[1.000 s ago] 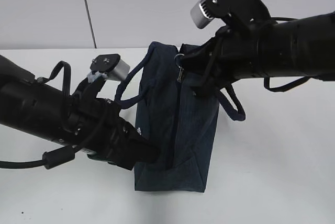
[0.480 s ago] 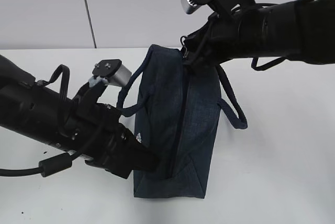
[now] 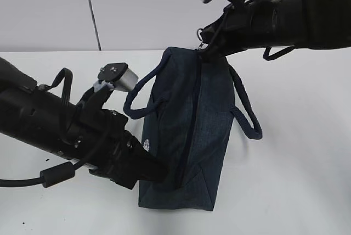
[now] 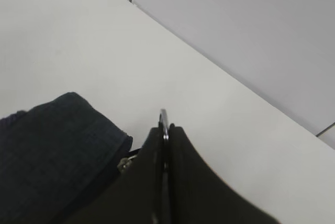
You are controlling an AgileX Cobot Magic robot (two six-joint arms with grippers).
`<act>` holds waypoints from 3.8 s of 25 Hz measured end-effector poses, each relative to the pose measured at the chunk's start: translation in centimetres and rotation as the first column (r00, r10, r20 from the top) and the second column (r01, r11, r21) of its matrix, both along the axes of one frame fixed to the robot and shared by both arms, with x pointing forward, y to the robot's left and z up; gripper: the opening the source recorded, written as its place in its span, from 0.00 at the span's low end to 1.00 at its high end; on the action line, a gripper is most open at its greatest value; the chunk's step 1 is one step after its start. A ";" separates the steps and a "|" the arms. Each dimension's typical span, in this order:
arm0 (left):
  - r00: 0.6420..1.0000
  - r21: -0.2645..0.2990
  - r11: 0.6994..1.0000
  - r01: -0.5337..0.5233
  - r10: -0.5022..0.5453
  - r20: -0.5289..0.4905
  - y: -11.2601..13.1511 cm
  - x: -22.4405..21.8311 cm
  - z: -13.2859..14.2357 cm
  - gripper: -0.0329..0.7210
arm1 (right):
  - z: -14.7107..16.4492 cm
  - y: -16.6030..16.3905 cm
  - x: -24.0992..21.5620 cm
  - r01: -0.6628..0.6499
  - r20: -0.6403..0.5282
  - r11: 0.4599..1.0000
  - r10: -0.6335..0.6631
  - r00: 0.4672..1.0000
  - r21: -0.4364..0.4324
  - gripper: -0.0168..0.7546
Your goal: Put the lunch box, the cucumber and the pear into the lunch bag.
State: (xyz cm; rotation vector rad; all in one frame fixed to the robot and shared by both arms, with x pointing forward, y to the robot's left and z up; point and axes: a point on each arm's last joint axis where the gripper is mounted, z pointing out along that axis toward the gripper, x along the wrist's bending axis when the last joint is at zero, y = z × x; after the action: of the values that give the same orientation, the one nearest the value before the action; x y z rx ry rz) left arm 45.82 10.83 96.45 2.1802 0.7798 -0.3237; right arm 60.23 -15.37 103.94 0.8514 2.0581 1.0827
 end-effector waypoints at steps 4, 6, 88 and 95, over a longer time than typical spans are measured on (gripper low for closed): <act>1.000 -0.001 1.000 -0.001 0.001 0.000 0.0 0.0 0.0 0.02 | -0.3 -1.0 1.3 -0.014 -0.016 0.999 0.015 1.000 0.048 0.03; 1.000 -0.001 1.000 -0.001 0.001 0.000 0.0 0.0 0.0 0.02 | -0.4 -1.2 1.9 -0.026 -0.020 0.998 0.027 0.999 0.062 0.03; 0.880 -0.090 0.953 -0.290 0.303 0.366 -2.8 10.4 7.2 0.06 | -0.3 -1.4 4.0 -0.126 -0.024 0.975 0.132 0.991 0.186 0.03; 0.876 -0.108 0.966 -0.234 0.258 0.407 -2.5 9.3 9.3 0.06 | -0.1 -2.7 4.3 -0.129 -0.019 0.970 0.136 0.991 0.208 0.03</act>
State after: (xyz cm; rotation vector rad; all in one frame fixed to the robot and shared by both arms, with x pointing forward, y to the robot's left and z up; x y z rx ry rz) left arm 55.11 8.35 105.78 1.9688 0.7767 0.2472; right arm 64.53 -18.09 103.85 0.8465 2.0798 1.3823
